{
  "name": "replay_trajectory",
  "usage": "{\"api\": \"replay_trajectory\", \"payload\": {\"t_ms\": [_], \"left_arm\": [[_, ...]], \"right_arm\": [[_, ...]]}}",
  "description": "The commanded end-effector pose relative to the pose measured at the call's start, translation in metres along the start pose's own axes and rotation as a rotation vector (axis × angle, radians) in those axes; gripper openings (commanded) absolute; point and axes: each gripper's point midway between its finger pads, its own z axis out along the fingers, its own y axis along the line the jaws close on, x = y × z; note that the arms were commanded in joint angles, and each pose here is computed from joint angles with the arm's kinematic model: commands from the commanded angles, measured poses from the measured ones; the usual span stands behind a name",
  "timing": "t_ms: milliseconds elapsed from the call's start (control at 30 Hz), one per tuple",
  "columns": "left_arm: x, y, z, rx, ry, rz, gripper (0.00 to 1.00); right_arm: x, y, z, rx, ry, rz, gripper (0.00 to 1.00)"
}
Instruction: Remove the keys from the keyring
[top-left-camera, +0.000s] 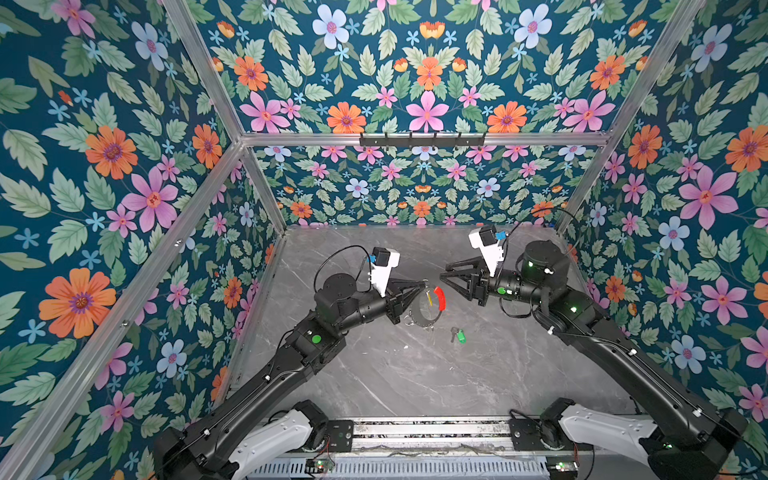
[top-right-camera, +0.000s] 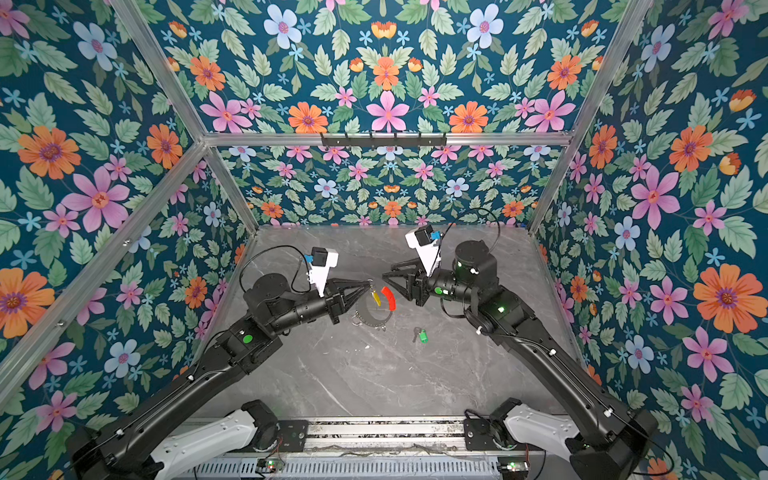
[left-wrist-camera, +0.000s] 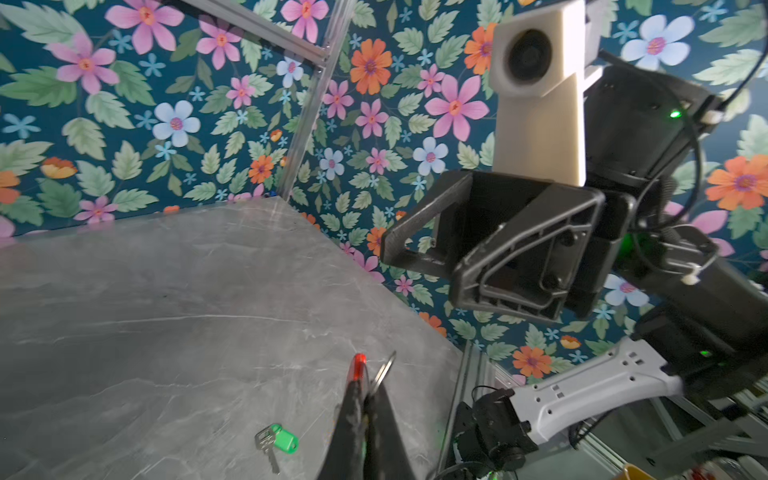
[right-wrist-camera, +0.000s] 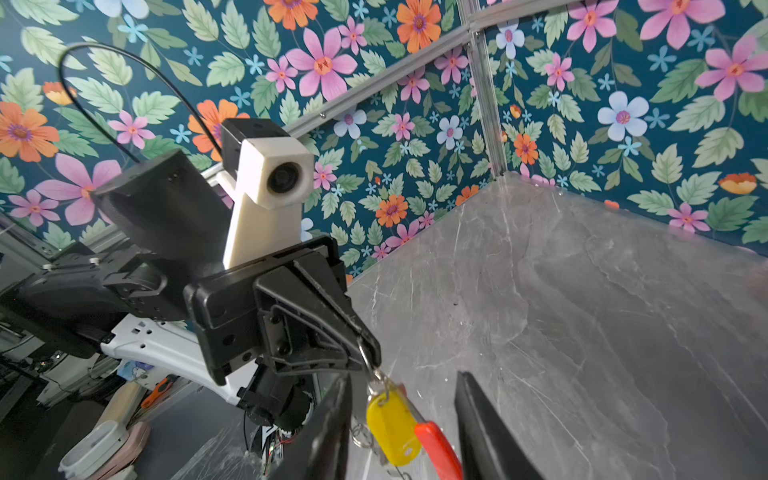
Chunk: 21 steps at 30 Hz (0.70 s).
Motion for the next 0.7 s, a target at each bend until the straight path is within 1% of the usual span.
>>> {"api": "replay_trajectory", "payload": {"t_ms": [0,67,167,200,367,433,533,600,667], "left_arm": [[0.0,0.01,-0.004,-0.074,-0.002,0.024,0.0],[-0.002,0.01,-0.005,-0.077,-0.006,0.027,0.0],[-0.001,0.01,-0.005,-0.078,-0.001,0.03,0.0],[-0.001,0.01,-0.005,-0.077,0.0,0.029,0.0],[-0.001,0.009,-0.004,-0.074,0.004,0.034,0.0],[0.0,0.009,-0.004,-0.071,0.005,0.034,0.0],[-0.001,0.008,-0.004,-0.067,0.005,0.036,0.0],[0.0,0.007,-0.004,-0.063,0.008,0.035,0.0],[0.001,0.008,-0.004,-0.063,0.01,0.034,0.0]], "right_arm": [[0.017,0.01,0.008,-0.097,0.108,0.001,0.4],[0.02,0.013,0.014,-0.131,0.136,0.007,0.35],[0.019,0.012,0.019,-0.132,0.139,0.004,0.28],[0.019,0.012,0.021,-0.131,0.144,0.001,0.27],[0.027,0.009,0.032,-0.117,0.186,-0.004,0.27],[0.028,0.004,0.035,-0.096,0.189,-0.004,0.29],[0.028,0.001,0.037,-0.073,0.192,-0.017,0.36],[0.027,0.002,0.04,-0.076,0.195,-0.026,0.36],[0.027,0.006,0.042,-0.088,0.201,-0.035,0.33]]}}
